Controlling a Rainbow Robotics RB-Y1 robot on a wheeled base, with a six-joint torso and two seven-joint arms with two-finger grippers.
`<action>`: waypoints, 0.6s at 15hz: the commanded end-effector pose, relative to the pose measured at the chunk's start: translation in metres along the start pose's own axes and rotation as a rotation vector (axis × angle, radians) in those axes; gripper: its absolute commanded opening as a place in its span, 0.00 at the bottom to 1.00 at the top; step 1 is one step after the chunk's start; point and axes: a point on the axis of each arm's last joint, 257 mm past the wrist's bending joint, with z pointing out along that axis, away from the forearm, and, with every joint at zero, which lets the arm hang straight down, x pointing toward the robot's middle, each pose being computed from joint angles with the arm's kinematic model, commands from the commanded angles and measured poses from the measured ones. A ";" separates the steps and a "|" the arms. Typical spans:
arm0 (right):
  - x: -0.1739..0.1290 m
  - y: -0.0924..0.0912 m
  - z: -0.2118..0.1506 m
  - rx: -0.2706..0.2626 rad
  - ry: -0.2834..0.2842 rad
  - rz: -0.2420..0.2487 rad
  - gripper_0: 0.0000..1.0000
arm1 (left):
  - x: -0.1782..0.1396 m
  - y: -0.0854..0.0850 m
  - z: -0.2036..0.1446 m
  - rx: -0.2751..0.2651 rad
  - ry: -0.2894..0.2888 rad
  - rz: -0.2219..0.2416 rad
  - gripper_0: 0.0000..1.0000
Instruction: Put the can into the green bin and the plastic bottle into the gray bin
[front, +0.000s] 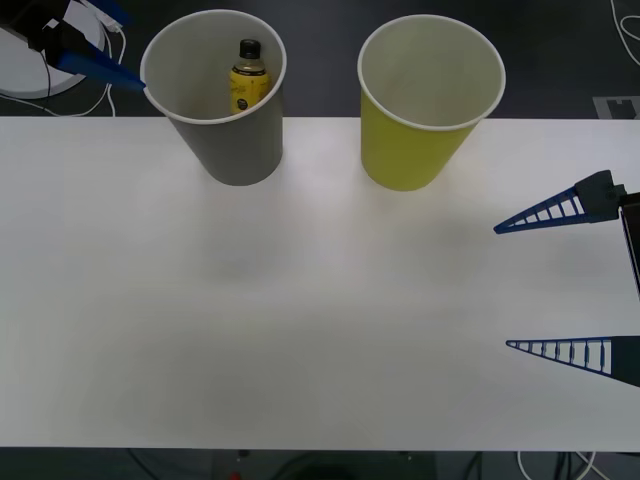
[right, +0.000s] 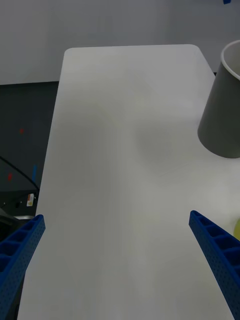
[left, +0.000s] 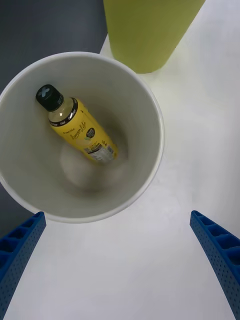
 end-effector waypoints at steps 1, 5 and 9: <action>0.000 0.000 0.000 0.000 0.000 0.000 1.00 | 0.022 -0.010 -0.010 0.025 -0.026 0.017 1.00; 0.000 0.000 0.000 0.000 0.000 0.000 1.00 | 0.053 -0.026 -0.017 0.054 -0.083 0.037 1.00; 0.000 0.000 0.000 0.000 0.000 0.000 1.00 | 0.075 -0.043 -0.010 0.077 -0.167 0.050 1.00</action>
